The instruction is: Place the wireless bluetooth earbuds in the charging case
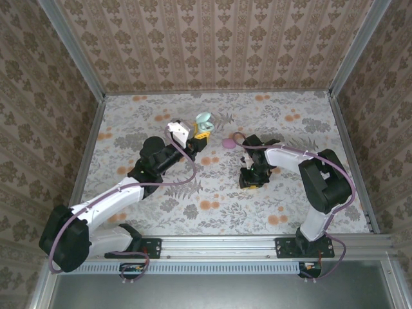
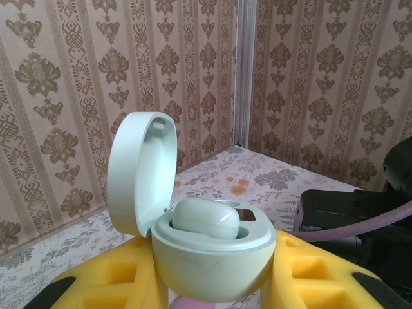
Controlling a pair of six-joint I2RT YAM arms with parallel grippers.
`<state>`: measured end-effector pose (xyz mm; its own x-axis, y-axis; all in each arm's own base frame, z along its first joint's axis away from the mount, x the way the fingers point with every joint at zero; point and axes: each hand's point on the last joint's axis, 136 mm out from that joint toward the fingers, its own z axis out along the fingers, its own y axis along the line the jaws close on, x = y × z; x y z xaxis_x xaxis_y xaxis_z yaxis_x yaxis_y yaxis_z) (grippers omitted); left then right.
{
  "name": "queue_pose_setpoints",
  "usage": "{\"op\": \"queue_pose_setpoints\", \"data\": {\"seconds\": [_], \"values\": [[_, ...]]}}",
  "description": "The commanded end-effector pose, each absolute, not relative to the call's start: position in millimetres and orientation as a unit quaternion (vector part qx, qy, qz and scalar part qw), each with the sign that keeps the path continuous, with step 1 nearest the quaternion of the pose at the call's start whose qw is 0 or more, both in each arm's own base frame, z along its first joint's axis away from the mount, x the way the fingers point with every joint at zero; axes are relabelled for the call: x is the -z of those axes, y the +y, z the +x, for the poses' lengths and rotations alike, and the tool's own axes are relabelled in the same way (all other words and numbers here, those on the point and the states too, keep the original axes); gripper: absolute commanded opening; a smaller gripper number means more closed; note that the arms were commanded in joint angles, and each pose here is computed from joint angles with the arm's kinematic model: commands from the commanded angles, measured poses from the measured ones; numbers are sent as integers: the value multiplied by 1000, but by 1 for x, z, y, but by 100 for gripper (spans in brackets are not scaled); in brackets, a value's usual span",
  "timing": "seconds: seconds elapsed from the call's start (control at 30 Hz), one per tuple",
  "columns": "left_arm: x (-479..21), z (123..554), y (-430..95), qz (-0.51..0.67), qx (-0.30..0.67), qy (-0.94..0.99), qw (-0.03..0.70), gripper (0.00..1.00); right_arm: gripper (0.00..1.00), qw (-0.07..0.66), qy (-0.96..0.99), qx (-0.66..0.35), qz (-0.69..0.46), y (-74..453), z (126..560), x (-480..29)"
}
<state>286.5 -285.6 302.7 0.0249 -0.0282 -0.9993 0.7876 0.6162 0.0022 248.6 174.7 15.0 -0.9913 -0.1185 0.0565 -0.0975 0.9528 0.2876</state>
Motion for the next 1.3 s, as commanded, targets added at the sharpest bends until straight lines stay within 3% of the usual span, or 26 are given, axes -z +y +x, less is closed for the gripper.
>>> {"op": "queue_pose_setpoints", "data": {"seconds": [0.0,0.73,1.03,1.27], "values": [[-307,285,-288,310,315,616,652,29,31,38,-987,145,53,180,250,-9],[-300,287,-291,313,314,621,646,29,25,-2,-984,172,41,185,255,-33],[-287,289,-301,328,322,625,631,29,25,-68,-983,168,32,173,261,-83],[-273,281,-319,365,347,612,610,29,25,-166,-971,167,37,164,274,-160]]}}
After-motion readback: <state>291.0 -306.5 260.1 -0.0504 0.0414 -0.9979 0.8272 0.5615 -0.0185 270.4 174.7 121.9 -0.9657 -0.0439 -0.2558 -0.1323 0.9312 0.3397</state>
